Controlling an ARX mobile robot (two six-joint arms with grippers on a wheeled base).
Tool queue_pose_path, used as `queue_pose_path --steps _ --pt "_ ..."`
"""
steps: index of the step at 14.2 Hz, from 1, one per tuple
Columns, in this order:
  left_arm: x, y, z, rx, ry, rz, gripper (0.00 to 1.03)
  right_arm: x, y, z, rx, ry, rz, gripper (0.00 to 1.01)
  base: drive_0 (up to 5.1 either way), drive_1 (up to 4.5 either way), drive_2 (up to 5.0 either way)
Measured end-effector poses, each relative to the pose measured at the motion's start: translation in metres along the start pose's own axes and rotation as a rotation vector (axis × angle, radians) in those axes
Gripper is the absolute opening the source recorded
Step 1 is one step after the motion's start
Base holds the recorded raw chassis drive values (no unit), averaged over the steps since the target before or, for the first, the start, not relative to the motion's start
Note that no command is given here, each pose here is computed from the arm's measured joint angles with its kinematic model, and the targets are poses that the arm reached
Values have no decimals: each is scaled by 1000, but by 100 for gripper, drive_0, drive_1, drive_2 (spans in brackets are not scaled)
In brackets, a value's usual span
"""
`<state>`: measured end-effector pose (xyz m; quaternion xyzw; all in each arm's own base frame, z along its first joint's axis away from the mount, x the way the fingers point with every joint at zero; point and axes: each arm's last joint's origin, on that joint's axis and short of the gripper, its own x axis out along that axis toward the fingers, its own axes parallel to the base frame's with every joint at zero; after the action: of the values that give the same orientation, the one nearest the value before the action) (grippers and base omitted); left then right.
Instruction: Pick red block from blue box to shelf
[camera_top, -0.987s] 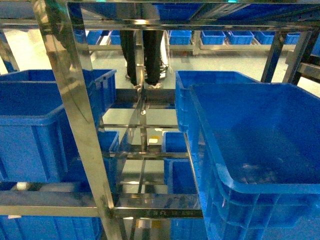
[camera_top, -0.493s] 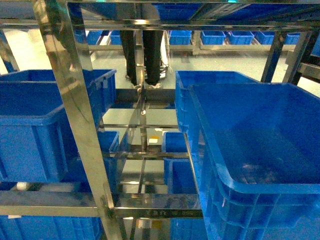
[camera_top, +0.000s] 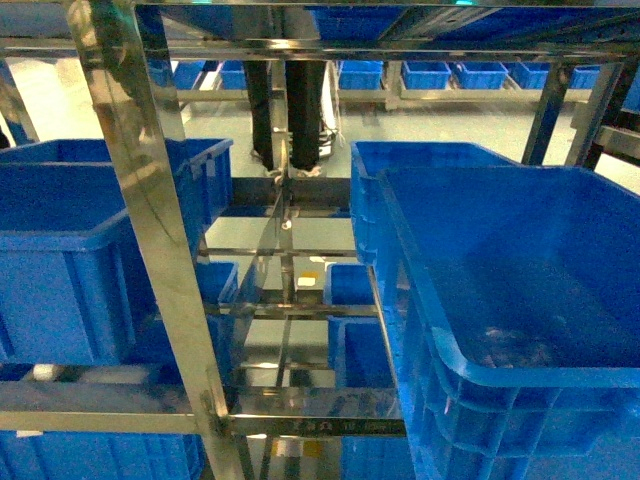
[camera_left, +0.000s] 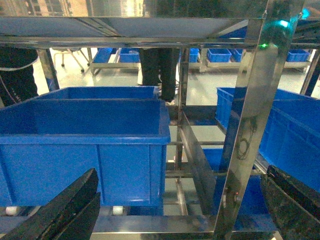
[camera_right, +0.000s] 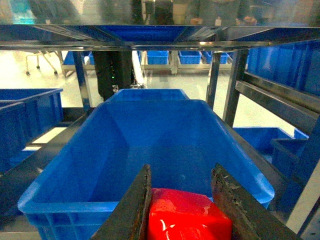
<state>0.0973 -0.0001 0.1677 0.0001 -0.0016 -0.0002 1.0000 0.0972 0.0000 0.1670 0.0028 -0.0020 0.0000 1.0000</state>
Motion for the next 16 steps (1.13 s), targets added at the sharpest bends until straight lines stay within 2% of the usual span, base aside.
queue_pose_path --steps 1,2,3,4,6,7,8,9,10,11,12,13,14,15,16 --pt "0 0 0 0 0 1 98 16 3 -5 -134 264 -90 29 0 0 0" --pt "0 0 0 0 0 0 98 68 1 15 -84 248 -78 29 0 0 0" --pt "0 0 0 0 0 0 98 118 6 18 -49 258 -37 29 0 0 0" --pt "0 0 0 0 0 0 98 151 14 13 -49 275 -15 29 0 0 0" --pt "0 0 0 0 0 0 98 197 25 -12 -44 372 5 32 0 0 0" --pt "0 0 0 0 0 0 98 212 31 -30 -40 433 15 47 0 0 0" --pt "0 0 0 0 0 0 98 211 35 -34 -52 433 0 58 0 0 0" --pt "0 0 0 0 1 0 98 206 38 -31 -56 405 -12 65 0 0 0" --pt "0 0 0 0 0 0 98 189 40 -11 -50 304 -33 82 0 0 0" --pt "0 0 0 0 0 0 98 176 42 -1 -44 241 -26 91 0 0 0" --pt "0 0 0 0 0 0 98 162 42 2 -39 221 -17 99 0 0 0" --pt "0 0 0 0 0 0 98 146 43 -4 -31 178 -7 97 0 0 0" --pt "0 0 0 0 1 -1 98 130 39 -13 -21 120 6 87 0 0 0" --pt "0 0 0 0 0 0 98 117 32 -15 -10 70 -1 74 0 0 0" --pt "0 0 0 0 2 0 98 109 27 -6 -1 16 -3 61 0 0 0"
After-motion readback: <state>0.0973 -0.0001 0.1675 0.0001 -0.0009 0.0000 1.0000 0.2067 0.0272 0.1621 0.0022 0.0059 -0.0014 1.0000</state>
